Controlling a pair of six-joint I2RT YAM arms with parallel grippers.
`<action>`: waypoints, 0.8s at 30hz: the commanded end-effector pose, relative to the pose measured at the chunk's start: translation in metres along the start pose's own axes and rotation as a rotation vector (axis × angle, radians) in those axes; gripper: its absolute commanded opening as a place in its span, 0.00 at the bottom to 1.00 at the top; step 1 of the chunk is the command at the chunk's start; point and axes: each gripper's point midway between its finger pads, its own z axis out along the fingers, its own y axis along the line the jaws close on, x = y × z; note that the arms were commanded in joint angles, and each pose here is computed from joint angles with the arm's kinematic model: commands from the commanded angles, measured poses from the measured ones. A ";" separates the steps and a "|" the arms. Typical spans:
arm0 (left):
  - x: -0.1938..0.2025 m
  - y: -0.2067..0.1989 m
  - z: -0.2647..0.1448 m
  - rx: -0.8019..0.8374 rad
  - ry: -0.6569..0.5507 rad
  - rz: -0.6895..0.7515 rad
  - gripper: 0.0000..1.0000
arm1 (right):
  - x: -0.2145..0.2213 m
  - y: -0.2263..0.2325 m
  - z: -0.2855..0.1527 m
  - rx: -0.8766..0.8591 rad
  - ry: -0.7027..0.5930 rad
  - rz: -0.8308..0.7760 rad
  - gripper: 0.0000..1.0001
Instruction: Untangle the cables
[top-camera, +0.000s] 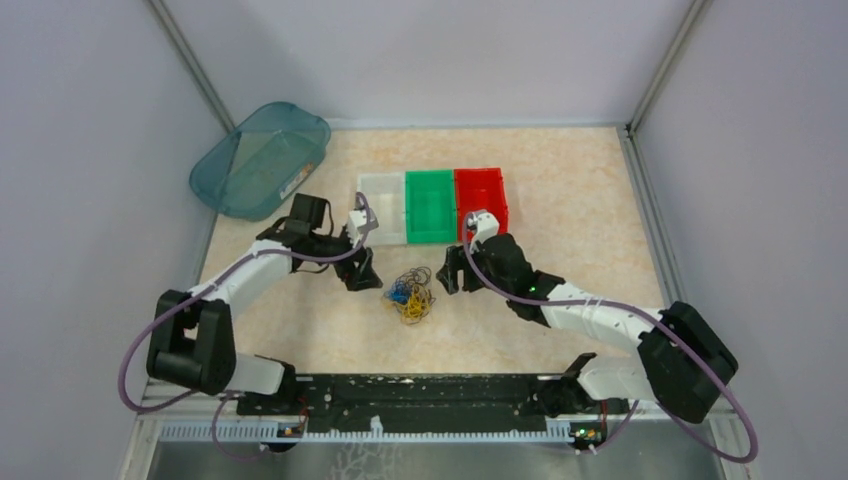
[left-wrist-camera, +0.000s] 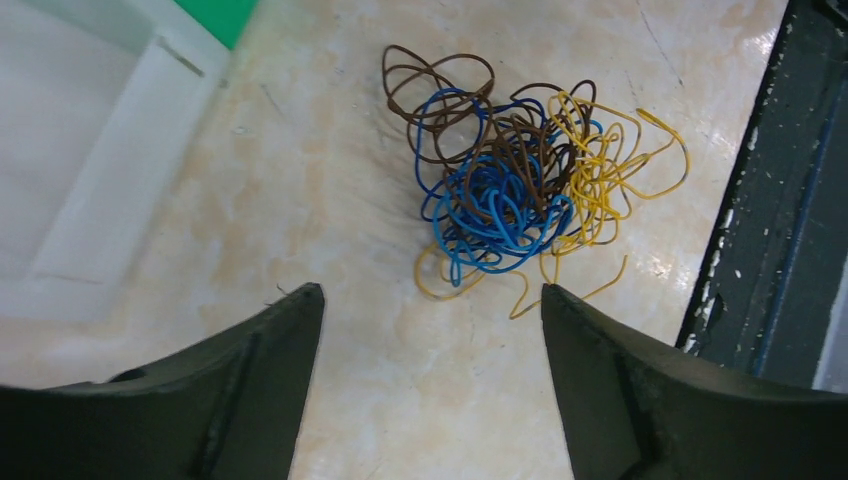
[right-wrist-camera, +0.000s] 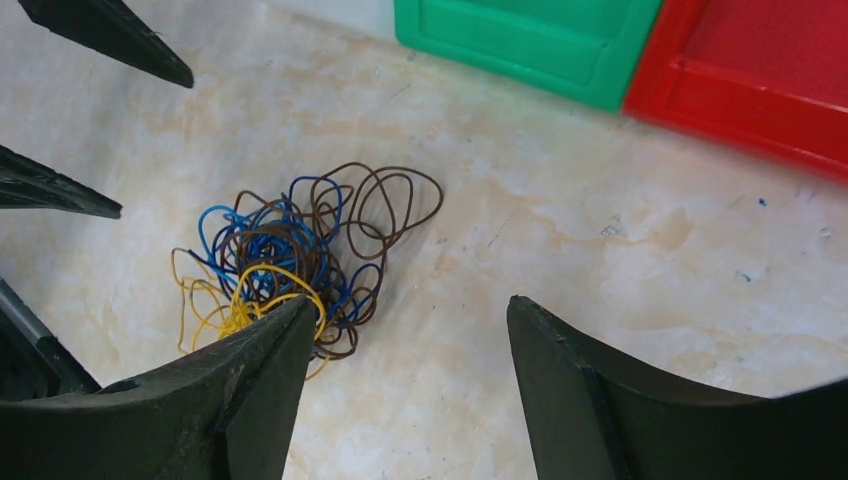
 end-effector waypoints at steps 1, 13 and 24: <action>0.004 -0.013 0.018 0.089 0.034 0.021 0.77 | -0.022 0.024 0.004 -0.050 -0.054 0.028 0.71; 0.003 -0.033 0.037 0.201 0.051 -0.002 0.73 | -0.016 0.029 -0.002 -0.050 -0.060 0.056 0.67; 0.007 -0.018 0.053 0.101 0.070 -0.017 0.46 | -0.015 0.033 -0.005 -0.045 -0.066 0.050 0.60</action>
